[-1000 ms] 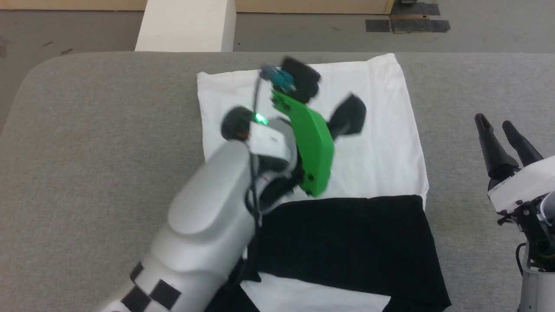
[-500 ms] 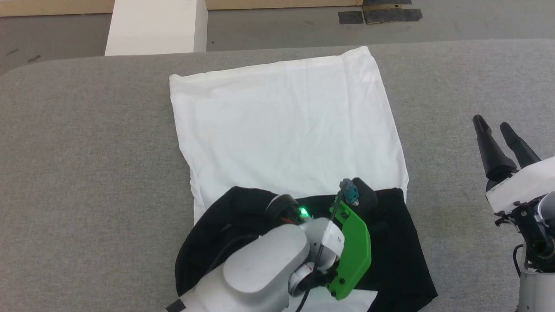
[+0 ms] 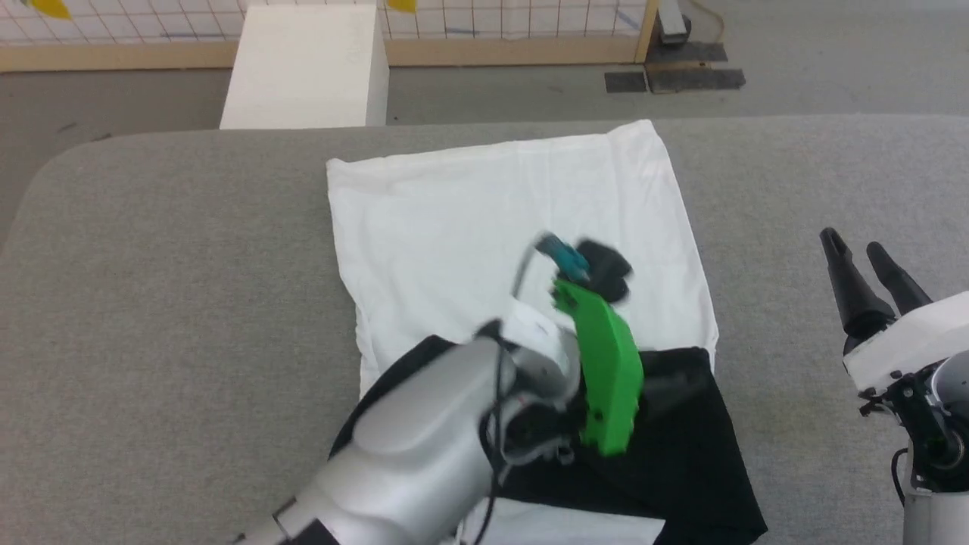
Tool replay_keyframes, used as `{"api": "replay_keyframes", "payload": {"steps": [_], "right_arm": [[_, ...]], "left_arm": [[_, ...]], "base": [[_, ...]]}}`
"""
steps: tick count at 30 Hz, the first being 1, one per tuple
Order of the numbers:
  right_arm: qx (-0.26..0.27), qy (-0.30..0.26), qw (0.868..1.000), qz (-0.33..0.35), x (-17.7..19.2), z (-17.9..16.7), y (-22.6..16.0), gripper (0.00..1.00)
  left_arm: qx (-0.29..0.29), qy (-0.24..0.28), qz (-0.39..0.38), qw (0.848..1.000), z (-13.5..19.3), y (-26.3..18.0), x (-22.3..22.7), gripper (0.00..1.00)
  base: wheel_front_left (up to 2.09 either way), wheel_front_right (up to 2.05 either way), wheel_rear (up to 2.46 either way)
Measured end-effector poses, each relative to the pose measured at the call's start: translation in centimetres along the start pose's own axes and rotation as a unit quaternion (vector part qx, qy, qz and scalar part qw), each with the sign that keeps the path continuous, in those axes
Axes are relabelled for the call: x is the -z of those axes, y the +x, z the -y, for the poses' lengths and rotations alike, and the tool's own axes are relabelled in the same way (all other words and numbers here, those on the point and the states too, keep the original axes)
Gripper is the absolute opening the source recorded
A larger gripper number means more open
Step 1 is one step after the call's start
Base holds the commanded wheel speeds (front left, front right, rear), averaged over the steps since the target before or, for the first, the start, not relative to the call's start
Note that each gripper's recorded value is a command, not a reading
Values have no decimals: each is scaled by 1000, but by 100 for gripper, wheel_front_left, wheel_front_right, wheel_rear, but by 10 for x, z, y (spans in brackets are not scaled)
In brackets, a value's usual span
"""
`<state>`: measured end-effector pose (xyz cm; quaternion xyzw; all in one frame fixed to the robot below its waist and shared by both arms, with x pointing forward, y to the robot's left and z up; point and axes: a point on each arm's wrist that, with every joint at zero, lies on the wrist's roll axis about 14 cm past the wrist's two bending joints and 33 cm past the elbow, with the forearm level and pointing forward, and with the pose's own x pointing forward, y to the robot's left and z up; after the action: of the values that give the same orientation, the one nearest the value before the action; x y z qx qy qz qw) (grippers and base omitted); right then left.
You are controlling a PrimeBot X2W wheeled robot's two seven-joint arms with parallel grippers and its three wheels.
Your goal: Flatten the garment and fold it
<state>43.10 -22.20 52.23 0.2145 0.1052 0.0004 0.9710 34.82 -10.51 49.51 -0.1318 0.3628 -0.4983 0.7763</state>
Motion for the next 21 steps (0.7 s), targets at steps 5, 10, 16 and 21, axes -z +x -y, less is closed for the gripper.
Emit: {"api": "replay_keyframes", "payload": {"steps": [5, 10, 16, 21], "right_arm": [[-13, -2, 1000, 4, -4, -10, -2, 100], [-24, -7, 1000, 1, -4, -18, 0, 100], [-25, -16, 999, -16, 4, -20, 6, 100], [-26, -27, 999, -27, 6, -23, 21, 100]], "left_arm": [[-60, -18, 189, 980, -31, -51, -95, 100], [-179, -8, 372, 911, -97, -142, -152, 100], [-312, 41, 473, 823, -158, -222, -153, 100], [-375, 73, 475, 793, -191, -248, -122, 100]], "base": [[0, 0, 0], [0, 0, 0], [0, 0, 0], [0, 0, 0]]}}
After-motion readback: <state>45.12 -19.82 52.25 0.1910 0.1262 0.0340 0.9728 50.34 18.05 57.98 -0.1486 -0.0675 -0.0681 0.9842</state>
